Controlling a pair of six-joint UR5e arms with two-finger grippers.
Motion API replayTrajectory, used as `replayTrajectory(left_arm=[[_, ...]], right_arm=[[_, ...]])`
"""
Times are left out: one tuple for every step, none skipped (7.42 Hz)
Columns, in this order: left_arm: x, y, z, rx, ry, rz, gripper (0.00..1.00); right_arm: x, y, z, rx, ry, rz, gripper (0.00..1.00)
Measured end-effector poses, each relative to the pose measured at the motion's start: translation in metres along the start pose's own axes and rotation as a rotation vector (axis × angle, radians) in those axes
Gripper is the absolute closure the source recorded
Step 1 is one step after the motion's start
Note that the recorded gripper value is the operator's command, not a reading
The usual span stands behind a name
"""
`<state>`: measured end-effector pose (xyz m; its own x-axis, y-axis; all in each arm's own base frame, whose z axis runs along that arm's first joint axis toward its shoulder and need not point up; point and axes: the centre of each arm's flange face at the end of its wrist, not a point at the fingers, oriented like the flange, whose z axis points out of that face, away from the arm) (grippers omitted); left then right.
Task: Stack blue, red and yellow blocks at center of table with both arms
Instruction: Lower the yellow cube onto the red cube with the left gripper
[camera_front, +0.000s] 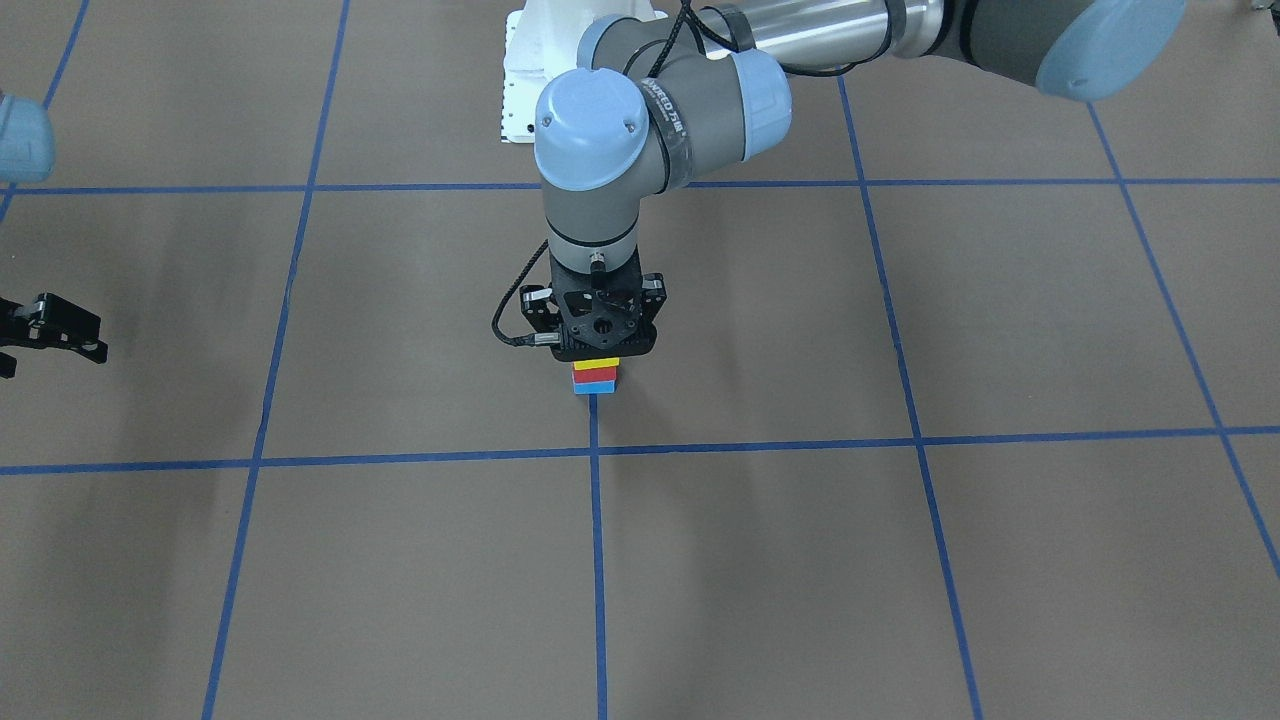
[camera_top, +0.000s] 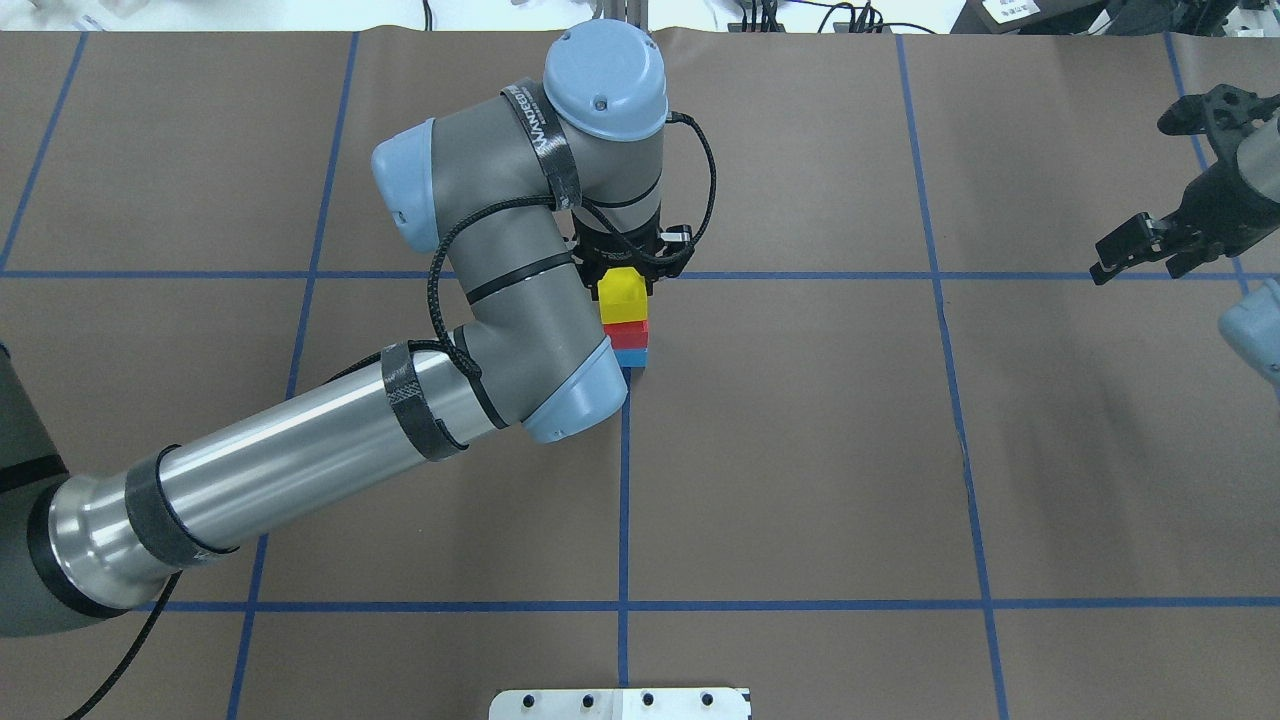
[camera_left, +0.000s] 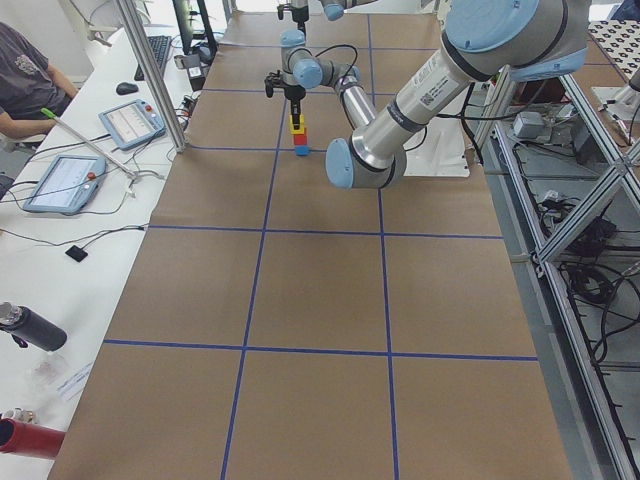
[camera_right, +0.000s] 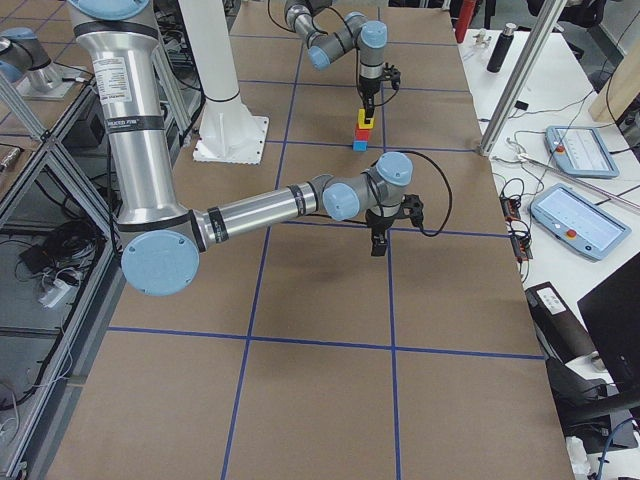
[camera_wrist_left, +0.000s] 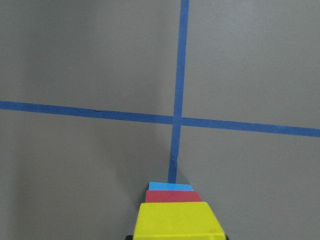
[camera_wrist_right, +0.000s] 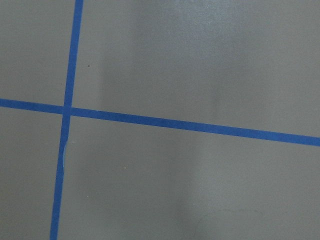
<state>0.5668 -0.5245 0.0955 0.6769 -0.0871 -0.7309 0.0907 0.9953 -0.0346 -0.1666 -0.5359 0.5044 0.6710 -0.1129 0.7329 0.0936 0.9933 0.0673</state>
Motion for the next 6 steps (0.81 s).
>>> replayTrajectory(left_arm=[[0.0000,0.0000,-0.0002,0.000,0.000,-0.001,0.61],[0.0008,0.0002,-0.0010,0.000,0.001,-0.001,0.61],[0.0017,0.0005,-0.0020,0.001,0.003,-0.001,0.61],[0.0022,0.0007,-0.0024,0.001,0.003,-0.002,0.61],[0.0023,0.0009,-0.0024,0.001,0.003,-0.003,0.61],[0.0019,0.0009,-0.0018,0.000,0.003,-0.003,0.56]], right_arm=[[0.0002,0.0001,0.0001,0.000,0.000,0.000,0.00],[0.0005,0.0003,0.0003,-0.001,0.000,0.001,0.00],[0.0008,0.0004,0.0004,-0.001,0.001,0.001,0.00],[0.0009,0.0004,0.0003,-0.001,0.001,0.001,0.00],[0.0010,0.0005,0.0003,-0.001,0.001,0.001,0.00],[0.0012,0.0006,0.0004,-0.001,0.001,0.001,0.00]])
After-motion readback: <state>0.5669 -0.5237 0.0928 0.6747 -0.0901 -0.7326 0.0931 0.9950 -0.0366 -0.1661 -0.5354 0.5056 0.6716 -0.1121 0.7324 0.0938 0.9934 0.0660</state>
